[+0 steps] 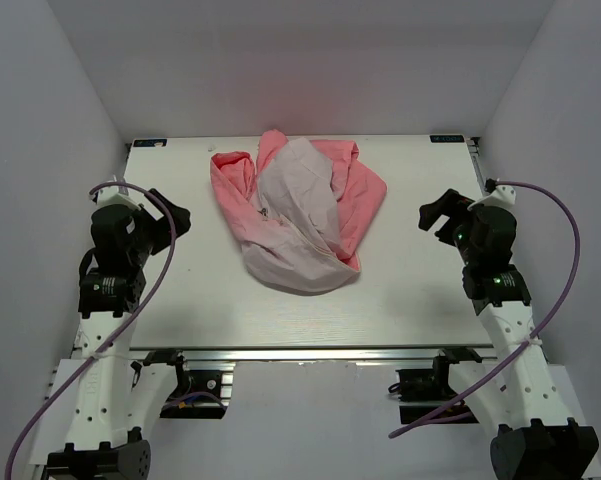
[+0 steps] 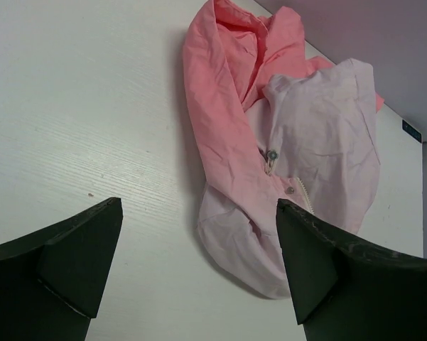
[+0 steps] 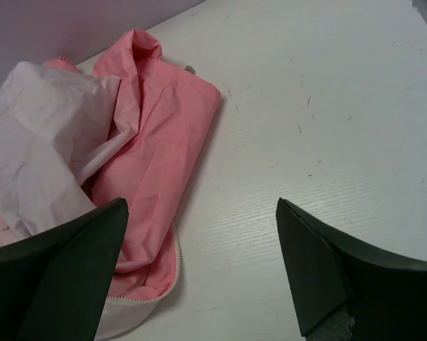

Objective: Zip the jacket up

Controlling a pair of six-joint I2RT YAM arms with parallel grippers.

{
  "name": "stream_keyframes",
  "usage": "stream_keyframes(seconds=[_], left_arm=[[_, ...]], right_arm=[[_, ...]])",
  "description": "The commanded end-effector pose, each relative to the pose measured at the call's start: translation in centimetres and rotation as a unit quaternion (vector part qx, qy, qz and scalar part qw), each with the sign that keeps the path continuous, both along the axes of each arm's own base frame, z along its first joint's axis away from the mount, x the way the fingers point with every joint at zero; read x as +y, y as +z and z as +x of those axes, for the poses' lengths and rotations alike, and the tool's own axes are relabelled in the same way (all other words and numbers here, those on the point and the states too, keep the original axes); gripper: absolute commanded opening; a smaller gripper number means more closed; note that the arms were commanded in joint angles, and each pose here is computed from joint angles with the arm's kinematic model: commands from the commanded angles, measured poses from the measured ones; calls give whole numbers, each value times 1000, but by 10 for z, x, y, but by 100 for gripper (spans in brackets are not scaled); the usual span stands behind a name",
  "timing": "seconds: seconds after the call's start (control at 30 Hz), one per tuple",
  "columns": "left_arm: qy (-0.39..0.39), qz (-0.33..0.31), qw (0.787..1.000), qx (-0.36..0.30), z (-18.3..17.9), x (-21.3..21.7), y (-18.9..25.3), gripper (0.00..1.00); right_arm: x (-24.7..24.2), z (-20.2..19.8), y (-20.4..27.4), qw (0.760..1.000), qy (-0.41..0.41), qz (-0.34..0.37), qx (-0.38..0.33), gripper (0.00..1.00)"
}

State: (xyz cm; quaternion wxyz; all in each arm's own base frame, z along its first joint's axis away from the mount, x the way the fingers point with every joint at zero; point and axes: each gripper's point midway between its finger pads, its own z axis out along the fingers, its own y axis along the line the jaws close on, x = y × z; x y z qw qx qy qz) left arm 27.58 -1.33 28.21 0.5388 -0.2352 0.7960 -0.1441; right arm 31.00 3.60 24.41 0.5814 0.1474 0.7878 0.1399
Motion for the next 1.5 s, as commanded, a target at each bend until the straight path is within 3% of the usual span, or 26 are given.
stream_keyframes(seconds=[0.0, 0.1, 0.17, 0.3, 0.5, 0.6, 0.73, 0.77, 0.83, 0.87, 0.9, 1.0, 1.03, 1.07, 1.13, 1.17, 1.2, 1.23, 1.27, 1.3, 1.33, 1.37, 1.47], left_arm=[[7, -5, 1000, 12, -2, 1, -7, 98], [-14, -20, 1000, 11, 1, -8, -11, 98], [-38, -30, 999, 14, 7, -17, -18, 98], [-90, -56, 993, 50, 23, -36, -38, 98], [-183, -123, 971, 95, 56, -76, -84, 98], [-198, -113, 967, 111, 76, -97, -103, 98], [-218, -111, 962, 120, 107, -120, -119, 98], [-215, -113, 962, 126, 113, -120, -125, 98], [-193, -109, 964, 147, 130, -116, -145, 98], [-186, -107, 964, 154, 135, -115, -151, 98], [-182, -106, 964, 162, 140, -114, -158, 98], [-180, -107, 961, 178, 157, -117, -177, 96], [-177, -110, 958, 196, 160, -118, -193, 94], [-180, -113, 958, 193, 167, -120, -192, 83], [-183, -118, 953, 209, 173, -122, -210, 72], [-197, -126, 950, 205, 179, -128, -207, 53], [-203, -130, 948, 207, 181, -131, -209, 43], [-207, -133, 946, 210, 183, -133, -210, 32], [-209, -133, 945, 213, 185, -134, -214, 0], [-212, -130, 946, 208, 188, -134, -208, 0], [-213, -127, 947, 205, 190, -133, -205, 0], [-213, -121, 950, 192, 192, -133, -195, 0], [-216, -100, 958, 160, 195, -129, -164, 0]], right_arm=[[-5, 0, 27, 999, -11, 0, -38, 90], [1, -1, 23, 999, 7, 1, -41, 89], [23, -5, 21, 994, 94, -30, -45, 89], [43, -3, 20, 986, 157, -32, -44, 89], [59, 8, 2, 979, 205, -17, 6, 89], [92, 16, 6, 964, 264, -1, 29, 89], [141, 40, 1, 959, 266, -88, 32, 89], [158, 46, 18, 956, 280, -90, 16, 89], [175, 67, -1, 953, 282, -96, 50, 89], [189, 78, 18, 954, 281, -101, 33, 89], [198, 91, -8, 949, 282, -127, 62, 90], [226, 124, -22, 944, 274, -169, 72, 89], [233, 131, -27, 942, 277, -172, 76, 89], [242, 138, -30, 941, 280, -173, 78, 89], [264, 159, -49, 935, 296, -175, 88, 89], [271, 164, -54, 932, 302, -177, 90, 89], [279, 171, -83, 925, 312, -183, 114, 89], [289, 179, -74, 925, 318, -178, 105, 89], [295, 183, -80, 923, 324, -178, 107, 77], [300, 188, -100, 919, 327, -181, 122, 66], [304, 198, -86, 926, 317, -175, 108, 42], [304, 201, -85, 933, 301, -162, 116, 0], [292, 211, -48, 954, 248, -153, 71, 0]])
